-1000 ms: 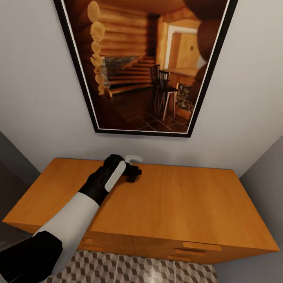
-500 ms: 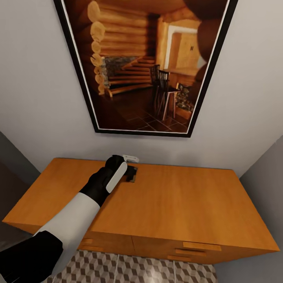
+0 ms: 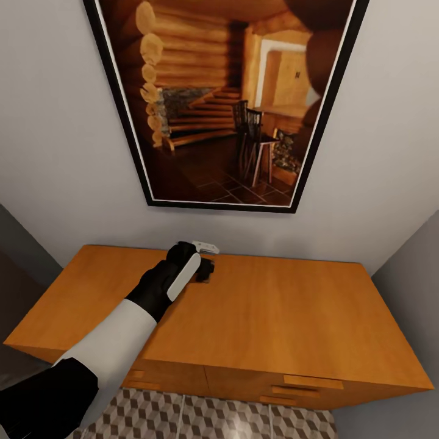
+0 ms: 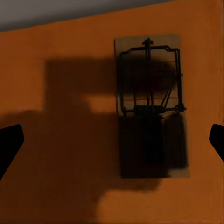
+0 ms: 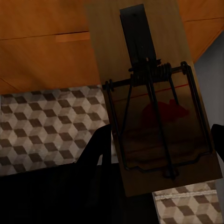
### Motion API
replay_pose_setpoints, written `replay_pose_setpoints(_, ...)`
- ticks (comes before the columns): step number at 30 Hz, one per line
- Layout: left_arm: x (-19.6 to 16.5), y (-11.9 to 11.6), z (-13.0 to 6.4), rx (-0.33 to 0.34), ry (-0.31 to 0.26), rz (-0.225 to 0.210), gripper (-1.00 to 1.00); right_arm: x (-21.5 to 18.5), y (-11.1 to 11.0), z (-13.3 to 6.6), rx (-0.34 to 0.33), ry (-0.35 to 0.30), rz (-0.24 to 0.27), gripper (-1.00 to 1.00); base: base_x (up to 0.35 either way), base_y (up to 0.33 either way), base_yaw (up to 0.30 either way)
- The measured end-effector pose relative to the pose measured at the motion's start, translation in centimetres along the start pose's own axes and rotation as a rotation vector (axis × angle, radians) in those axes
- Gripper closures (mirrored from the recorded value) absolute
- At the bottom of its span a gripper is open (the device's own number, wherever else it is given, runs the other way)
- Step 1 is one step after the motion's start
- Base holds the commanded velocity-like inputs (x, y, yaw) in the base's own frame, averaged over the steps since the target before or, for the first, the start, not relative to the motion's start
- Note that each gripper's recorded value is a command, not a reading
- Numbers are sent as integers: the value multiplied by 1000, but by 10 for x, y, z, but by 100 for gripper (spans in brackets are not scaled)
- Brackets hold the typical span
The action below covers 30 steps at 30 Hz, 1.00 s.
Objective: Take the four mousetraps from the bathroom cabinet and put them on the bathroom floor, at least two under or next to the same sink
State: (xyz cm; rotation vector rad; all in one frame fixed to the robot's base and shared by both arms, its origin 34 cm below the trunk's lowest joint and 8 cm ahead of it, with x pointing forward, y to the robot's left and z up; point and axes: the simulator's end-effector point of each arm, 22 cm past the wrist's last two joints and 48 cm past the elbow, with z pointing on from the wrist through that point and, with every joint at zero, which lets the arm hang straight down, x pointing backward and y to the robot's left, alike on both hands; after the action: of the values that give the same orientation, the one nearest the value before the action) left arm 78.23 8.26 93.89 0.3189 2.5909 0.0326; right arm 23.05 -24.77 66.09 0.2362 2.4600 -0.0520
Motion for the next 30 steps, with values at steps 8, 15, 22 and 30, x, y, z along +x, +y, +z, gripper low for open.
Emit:
replay_pose_setpoints(8, 6, -24, -1, 50, 12, 31, -100, 0, 0, 0, 0, 0, 0, 100, 0, 0, 0)
replay_pose_setpoints(15, 9, -30, -1, 77, 20, 19, -100, 0, 0, 0, 0, 0, 0, 100, 0, 0, 0)
replay_pose_setpoints(22, 10, -32, 0, 86, 24, 13, -100, 0, 0, 0, 0, 1, 0, 100, 0, 0, 0)
replay_pose_setpoints(30, 14, -37, 3, 115, 40, -9, -100, 3, -1, -1, 1, 9, -1, 100, 0, 0, 0)
